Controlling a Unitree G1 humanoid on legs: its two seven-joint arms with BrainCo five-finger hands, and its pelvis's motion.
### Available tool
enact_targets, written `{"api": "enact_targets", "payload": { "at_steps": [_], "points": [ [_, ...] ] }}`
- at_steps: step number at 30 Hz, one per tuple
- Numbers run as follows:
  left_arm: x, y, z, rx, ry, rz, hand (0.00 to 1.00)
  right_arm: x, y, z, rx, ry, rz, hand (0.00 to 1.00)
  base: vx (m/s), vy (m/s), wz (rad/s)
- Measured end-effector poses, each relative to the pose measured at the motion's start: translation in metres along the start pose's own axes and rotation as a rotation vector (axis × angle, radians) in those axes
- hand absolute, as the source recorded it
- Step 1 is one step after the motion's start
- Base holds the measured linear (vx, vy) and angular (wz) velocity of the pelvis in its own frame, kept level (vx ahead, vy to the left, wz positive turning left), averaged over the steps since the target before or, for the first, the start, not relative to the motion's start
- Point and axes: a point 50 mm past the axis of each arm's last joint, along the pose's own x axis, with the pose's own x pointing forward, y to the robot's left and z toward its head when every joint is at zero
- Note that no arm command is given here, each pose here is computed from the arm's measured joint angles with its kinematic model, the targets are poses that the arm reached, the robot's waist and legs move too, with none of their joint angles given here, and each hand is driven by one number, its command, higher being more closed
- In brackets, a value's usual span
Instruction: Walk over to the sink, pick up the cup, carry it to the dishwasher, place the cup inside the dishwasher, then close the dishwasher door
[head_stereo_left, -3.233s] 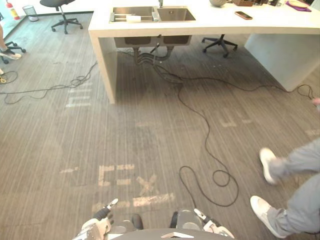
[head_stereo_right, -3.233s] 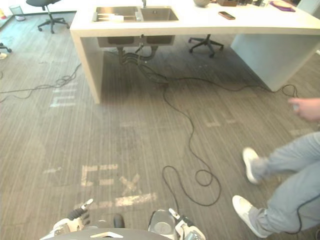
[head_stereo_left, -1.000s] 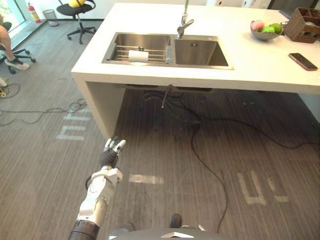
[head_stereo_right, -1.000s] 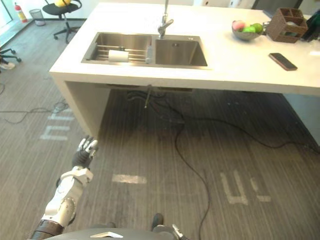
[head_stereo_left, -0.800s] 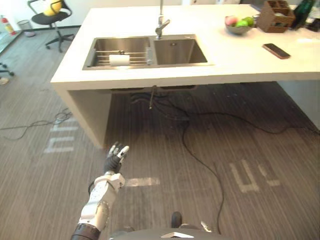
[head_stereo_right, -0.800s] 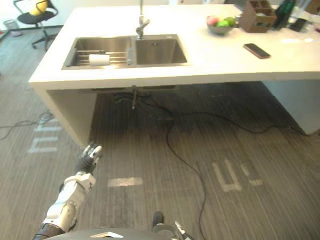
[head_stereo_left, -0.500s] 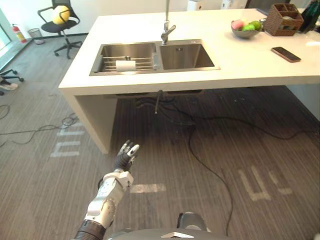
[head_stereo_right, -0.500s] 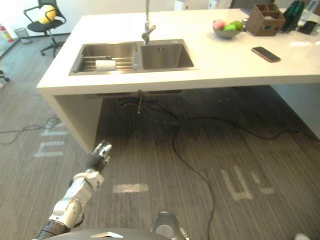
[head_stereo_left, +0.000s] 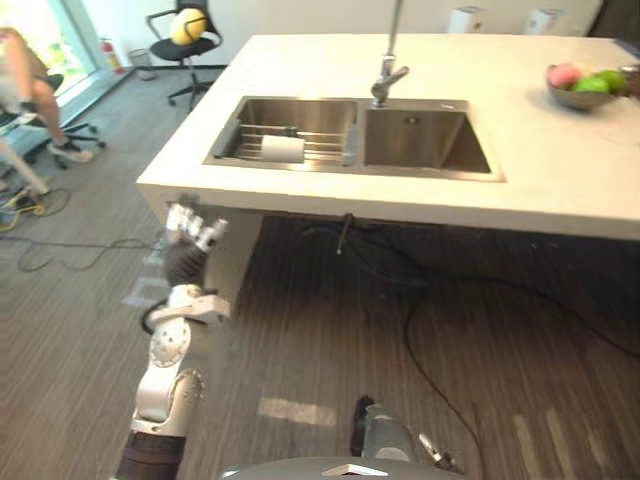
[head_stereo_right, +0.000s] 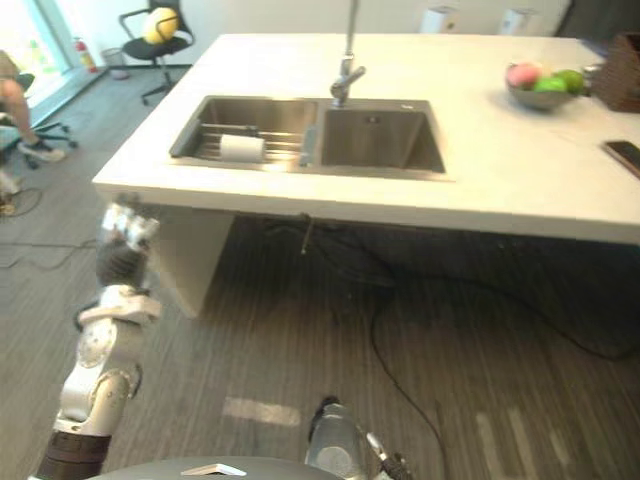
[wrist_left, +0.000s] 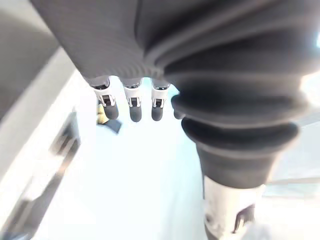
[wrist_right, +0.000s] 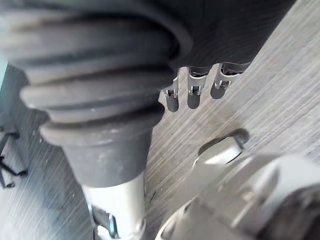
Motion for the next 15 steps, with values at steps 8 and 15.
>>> {"api": "enact_targets", "payload": {
  "at_steps": [8, 15],
  "points": [
    [-0.026, 0.01, 0.043, 0.139, -0.375, 0.282, 0.0, -0.001, -0.018, -0.001, -0.095, 0.079, 0.019, 0.0, 0.29, -0.135, 0.19],
    [-0.024, -0.015, 0.015, 0.039, -0.17, 0.103, 0.0, 0.004, 0.005, 0.001, -0.19, 0.108, 0.123, 0.0, 0.34, 0.07, -0.31]
  ]
}}
